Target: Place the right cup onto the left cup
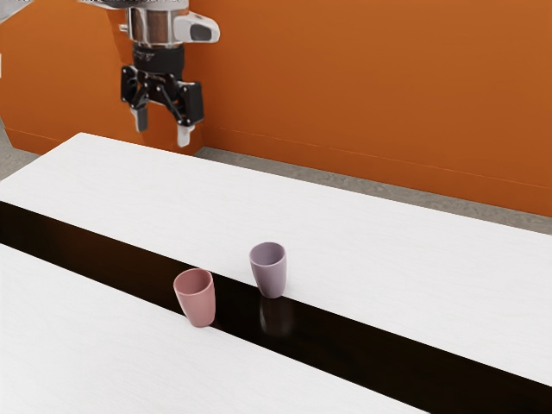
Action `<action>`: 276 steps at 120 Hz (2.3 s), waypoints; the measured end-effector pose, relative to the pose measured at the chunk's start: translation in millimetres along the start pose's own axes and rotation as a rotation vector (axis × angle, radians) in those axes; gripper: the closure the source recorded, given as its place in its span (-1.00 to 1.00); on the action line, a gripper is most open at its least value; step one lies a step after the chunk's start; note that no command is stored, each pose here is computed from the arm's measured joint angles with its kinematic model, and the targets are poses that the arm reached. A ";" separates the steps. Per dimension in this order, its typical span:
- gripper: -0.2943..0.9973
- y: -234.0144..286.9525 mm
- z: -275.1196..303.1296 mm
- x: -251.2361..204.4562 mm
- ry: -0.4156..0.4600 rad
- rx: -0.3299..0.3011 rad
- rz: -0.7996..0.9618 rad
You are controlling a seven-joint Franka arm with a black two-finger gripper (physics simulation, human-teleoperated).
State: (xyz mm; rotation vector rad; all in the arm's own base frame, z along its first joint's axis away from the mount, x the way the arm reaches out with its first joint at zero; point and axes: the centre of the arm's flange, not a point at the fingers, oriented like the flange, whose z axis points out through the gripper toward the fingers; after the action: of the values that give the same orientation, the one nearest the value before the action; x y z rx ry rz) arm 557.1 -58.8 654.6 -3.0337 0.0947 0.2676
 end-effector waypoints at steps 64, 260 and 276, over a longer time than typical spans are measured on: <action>-0.54 37.1 164.0 141.1 0.044 -0.025 -0.001; 0.62 50.8 321.3 172.6 0.187 -0.079 -0.051; 0.65 47.6 283.4 165.2 0.236 -0.079 -0.047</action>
State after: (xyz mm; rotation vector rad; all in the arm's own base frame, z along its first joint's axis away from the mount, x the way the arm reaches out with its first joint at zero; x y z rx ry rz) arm 667.4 -86.8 343.2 -3.1277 0.0294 -0.0937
